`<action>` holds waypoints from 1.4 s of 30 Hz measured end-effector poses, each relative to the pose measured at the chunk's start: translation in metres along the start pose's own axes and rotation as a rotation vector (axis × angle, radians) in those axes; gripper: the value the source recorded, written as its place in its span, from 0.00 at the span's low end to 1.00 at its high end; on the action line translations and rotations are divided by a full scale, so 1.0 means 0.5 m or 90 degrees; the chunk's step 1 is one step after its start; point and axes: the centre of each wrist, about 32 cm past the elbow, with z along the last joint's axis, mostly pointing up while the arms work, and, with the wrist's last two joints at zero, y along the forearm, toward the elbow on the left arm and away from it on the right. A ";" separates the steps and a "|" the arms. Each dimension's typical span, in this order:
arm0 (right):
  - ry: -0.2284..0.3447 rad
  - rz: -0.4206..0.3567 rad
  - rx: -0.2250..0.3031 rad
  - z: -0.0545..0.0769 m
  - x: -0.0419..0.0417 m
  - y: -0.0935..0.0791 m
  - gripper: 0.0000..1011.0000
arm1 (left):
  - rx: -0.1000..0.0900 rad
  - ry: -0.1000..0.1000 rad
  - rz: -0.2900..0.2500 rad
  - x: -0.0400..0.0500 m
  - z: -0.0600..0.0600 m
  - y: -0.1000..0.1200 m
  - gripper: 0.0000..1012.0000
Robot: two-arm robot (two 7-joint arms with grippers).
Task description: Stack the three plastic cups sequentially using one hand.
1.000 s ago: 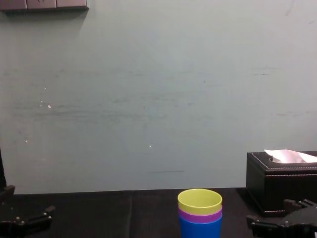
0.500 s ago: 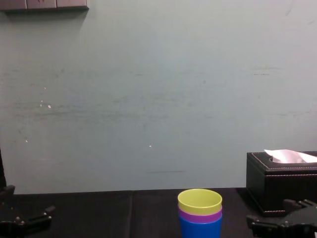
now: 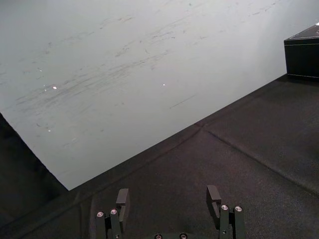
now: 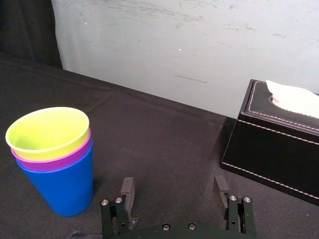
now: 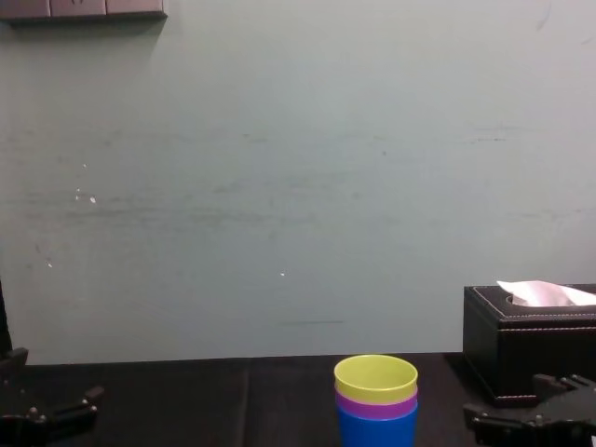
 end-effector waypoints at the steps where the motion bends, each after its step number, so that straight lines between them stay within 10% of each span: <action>1: 0.000 0.000 0.000 0.000 0.000 0.000 0.99 | 0.000 0.000 0.000 0.000 0.000 0.000 1.00; 42: 0.000 0.000 0.000 0.000 0.000 0.000 0.99 | 0.000 0.000 0.000 0.000 0.000 0.000 1.00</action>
